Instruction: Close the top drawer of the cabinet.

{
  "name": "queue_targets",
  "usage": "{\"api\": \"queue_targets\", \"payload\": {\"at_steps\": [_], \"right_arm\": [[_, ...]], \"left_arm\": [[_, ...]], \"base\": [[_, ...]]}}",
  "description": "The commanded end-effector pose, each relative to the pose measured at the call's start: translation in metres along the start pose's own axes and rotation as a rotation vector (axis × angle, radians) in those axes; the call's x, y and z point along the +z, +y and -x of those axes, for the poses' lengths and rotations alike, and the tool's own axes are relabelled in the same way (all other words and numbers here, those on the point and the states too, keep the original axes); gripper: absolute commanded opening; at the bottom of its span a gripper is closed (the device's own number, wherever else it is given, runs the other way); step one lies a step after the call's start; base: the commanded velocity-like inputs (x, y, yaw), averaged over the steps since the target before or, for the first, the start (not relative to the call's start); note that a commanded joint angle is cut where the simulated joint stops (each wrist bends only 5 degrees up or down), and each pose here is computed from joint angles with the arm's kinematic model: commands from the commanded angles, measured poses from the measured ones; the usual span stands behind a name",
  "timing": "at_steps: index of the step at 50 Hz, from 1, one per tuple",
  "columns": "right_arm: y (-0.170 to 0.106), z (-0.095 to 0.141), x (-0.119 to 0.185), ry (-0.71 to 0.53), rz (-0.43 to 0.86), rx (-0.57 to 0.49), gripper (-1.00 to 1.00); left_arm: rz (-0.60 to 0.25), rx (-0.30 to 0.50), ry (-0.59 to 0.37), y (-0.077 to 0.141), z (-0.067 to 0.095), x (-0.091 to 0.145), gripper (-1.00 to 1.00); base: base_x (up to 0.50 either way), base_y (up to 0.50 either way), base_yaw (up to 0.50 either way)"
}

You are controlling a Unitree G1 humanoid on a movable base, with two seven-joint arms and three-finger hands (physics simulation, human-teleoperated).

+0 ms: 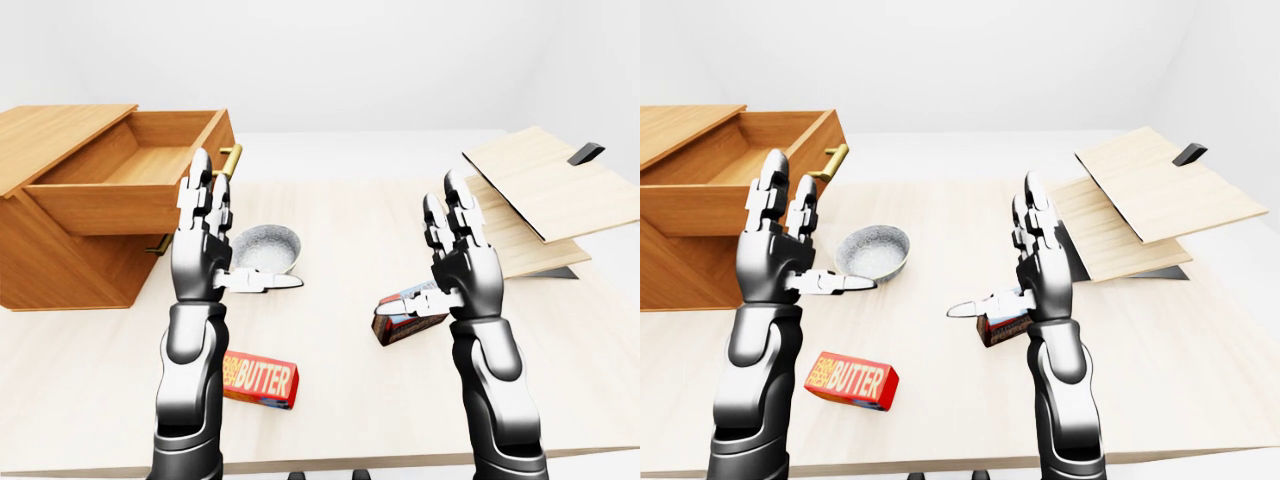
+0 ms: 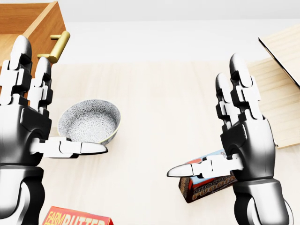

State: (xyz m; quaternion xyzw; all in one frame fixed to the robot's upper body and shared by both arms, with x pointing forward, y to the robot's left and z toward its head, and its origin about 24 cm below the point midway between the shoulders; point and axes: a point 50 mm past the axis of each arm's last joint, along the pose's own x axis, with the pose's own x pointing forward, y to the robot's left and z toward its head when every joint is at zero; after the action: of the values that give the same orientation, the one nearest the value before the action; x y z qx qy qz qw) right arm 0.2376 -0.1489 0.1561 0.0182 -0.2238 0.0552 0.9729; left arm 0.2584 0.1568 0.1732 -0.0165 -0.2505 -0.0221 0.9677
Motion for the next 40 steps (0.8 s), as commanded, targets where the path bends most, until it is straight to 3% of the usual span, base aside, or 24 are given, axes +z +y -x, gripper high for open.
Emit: {"api": "queue_targets", "payload": {"at_steps": [1,7,11,14,17,24,27,34,40], "right_arm": [[0.000,0.001,-0.001,0.005,-0.003,0.001,1.00],[0.000,0.001,-0.002,0.011,-0.004,0.001,1.00],[0.000,0.001,-0.002,0.011,-0.003,0.002,1.00],[0.000,0.002,-0.002,0.011,-0.003,0.002,1.00],[0.000,0.001,-0.001,0.007,-0.004,0.002,1.00],[0.000,0.001,-0.001,0.006,-0.005,0.000,1.00],[0.000,0.002,-0.001,0.006,-0.006,0.000,1.00],[0.000,0.002,-0.002,0.010,-0.006,-0.001,1.00],[0.000,0.001,-0.002,0.010,-0.007,-0.001,1.00]], "left_arm": [[0.002,-0.001,0.006,-0.001,0.001,-0.001,1.00],[-0.006,-0.002,0.007,0.001,-0.002,-0.002,1.00],[-0.079,0.009,0.013,0.004,-0.012,-0.005,1.00],[-0.164,0.009,0.031,0.006,-0.024,-0.010,1.00],[-0.275,0.060,0.060,0.015,-0.036,-0.018,1.00],[-0.414,0.118,0.109,0.026,-0.048,-0.029,1.00],[-0.517,0.130,0.160,0.032,-0.054,-0.041,1.00],[-0.659,0.133,0.256,0.041,-0.062,-0.062,1.00],[-0.728,0.147,0.345,0.054,-0.065,-0.079,1.00]], "base": [[0.00,0.00,0.00],[0.00,0.00,0.00],[0.00,0.00,0.00],[0.00,0.00,0.00],[0.00,0.00,0.00],[0.00,0.00,0.00],[0.00,0.00,0.00],[0.00,0.00,0.00],[0.00,0.00,0.00]]}}
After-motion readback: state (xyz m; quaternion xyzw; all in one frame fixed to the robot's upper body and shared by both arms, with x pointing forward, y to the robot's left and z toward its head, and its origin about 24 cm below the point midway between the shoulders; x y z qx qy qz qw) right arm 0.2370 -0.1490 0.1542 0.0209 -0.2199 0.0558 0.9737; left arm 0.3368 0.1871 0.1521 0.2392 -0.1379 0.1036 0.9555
